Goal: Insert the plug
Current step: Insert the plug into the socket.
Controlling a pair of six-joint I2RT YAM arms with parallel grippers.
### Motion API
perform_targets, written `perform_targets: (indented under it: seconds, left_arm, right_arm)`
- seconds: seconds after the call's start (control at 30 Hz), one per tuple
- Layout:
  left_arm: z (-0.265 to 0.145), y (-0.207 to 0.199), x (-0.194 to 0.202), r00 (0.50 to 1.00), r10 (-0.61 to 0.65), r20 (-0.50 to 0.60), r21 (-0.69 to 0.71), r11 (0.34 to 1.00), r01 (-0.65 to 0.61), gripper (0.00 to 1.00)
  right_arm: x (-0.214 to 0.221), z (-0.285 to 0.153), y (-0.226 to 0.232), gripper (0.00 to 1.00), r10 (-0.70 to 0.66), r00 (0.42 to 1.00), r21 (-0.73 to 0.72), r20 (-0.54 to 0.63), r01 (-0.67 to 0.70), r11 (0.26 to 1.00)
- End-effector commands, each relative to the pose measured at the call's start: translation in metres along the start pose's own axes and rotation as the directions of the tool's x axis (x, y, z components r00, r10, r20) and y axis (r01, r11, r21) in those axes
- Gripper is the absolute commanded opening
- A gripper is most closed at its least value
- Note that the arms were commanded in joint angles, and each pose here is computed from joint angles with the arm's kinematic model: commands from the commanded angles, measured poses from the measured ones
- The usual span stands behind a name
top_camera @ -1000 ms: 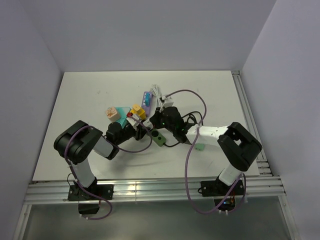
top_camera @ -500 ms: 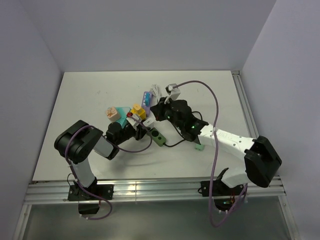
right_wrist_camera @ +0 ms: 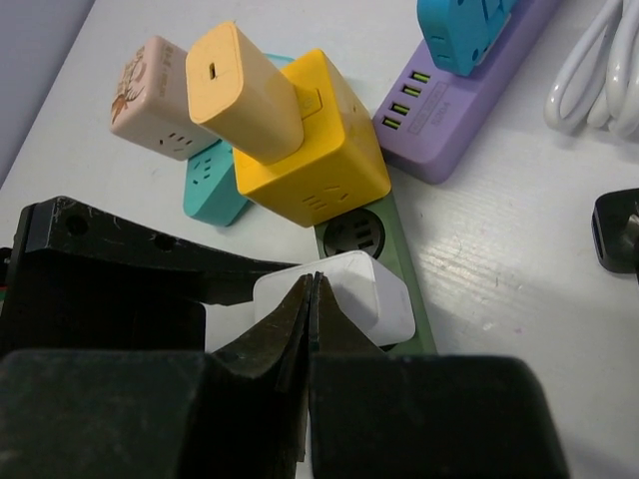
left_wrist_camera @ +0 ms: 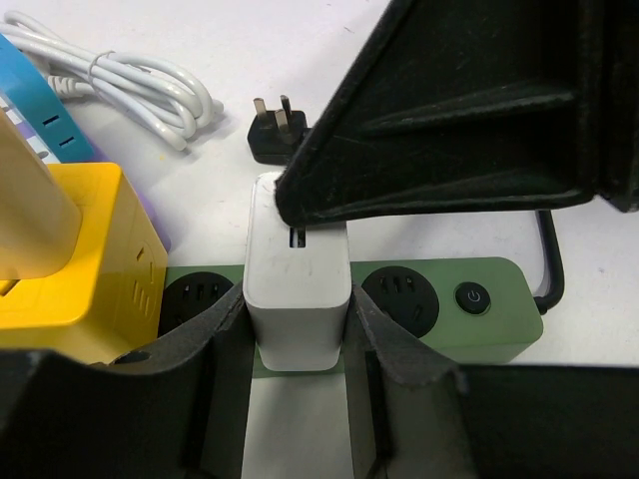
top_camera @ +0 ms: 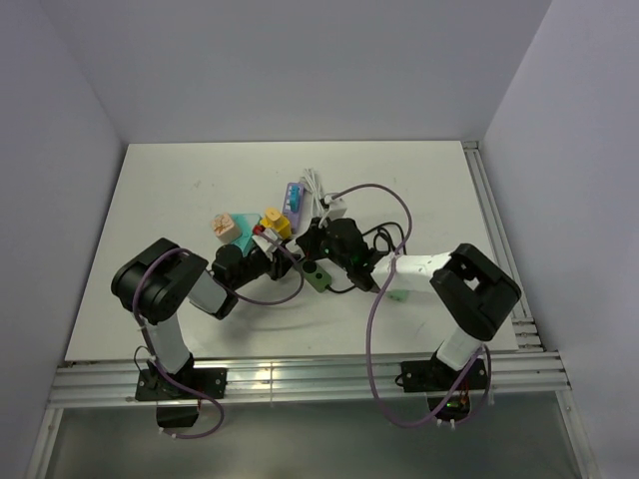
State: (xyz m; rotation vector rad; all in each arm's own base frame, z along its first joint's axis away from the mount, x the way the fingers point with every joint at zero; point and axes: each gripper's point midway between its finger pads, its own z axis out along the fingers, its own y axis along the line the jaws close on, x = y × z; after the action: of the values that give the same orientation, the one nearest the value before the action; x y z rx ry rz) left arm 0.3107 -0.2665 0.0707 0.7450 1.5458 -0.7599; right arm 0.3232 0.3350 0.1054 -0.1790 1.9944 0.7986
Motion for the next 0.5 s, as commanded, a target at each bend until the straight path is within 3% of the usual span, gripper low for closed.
perform_targets:
  seconds: [0.0,0.33,0.47]
  left_arm:
    - [0.004,-0.002,-0.031,0.993,0.047,0.108,0.015,0.999,-0.049,0.0]
    - [0.005,-0.001,-0.028,0.994,0.049,0.102,0.015,0.999,-0.051,0.0]
    - [0.006,-0.002,-0.027,0.994,0.045,0.1,0.018,0.999,-0.047,0.0]
  right_arm:
    - [0.011,-0.013,-0.004,0.0,-0.024,0.998,0.024,-0.053,0.026,0.999]
    - [-0.098,-0.049,0.053,0.0,-0.082,0.988,-0.047,0.128,0.089,0.995]
    - [-0.107,-0.061,0.055,0.0,-0.087,0.982,-0.048,0.166,0.096,0.994]
